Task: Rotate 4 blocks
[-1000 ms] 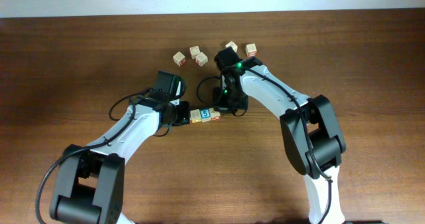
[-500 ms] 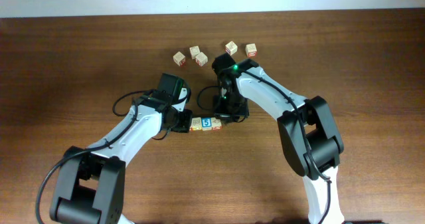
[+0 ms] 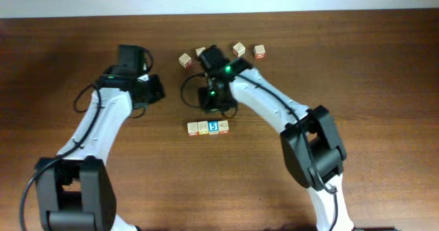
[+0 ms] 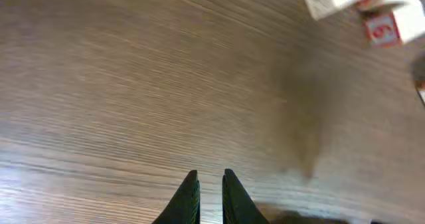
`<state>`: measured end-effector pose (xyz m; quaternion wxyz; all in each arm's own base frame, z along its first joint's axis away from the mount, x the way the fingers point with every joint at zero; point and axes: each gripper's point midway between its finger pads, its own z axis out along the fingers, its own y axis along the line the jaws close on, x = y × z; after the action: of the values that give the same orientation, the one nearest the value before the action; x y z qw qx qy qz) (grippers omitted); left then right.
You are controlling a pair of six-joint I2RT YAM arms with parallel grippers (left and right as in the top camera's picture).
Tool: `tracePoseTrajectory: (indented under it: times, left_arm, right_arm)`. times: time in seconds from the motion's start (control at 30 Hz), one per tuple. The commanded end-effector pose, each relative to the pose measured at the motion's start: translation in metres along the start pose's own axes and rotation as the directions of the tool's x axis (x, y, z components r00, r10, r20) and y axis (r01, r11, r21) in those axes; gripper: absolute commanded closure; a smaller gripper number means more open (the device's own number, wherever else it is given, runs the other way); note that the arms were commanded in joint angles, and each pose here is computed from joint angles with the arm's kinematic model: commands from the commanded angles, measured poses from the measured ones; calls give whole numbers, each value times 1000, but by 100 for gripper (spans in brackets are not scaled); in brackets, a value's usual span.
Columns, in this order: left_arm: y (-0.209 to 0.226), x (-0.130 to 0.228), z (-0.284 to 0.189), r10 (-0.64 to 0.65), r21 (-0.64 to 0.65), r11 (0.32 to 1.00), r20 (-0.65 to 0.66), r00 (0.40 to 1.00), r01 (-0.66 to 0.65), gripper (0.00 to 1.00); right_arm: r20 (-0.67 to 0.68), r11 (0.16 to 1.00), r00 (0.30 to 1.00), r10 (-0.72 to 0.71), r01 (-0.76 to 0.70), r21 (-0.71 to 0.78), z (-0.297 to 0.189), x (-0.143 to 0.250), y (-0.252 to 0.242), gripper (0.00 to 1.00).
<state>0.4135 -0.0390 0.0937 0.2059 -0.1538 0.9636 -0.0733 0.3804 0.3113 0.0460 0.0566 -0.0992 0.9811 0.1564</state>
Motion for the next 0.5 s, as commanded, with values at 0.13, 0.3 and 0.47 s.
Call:
tracePoseTrajectory:
  times: [0.13, 0.3, 0.47]
  left_arm:
    - [23, -15, -5, -94, -22, 995, 23, 995, 94, 91]
    - [23, -15, -5, -93, -22, 995, 21, 995, 93, 91]
    - [23, -15, -5, -93, -22, 995, 21, 995, 93, 91]
  right_arm:
    - [-6, 992, 1000, 11, -11, 122, 36, 15, 3, 76]
    - [-45, 991, 999, 20, -14, 136, 37, 25, -1, 77]
    - [-48, 991, 999, 13, -6, 137, 36, 25, -1, 76]
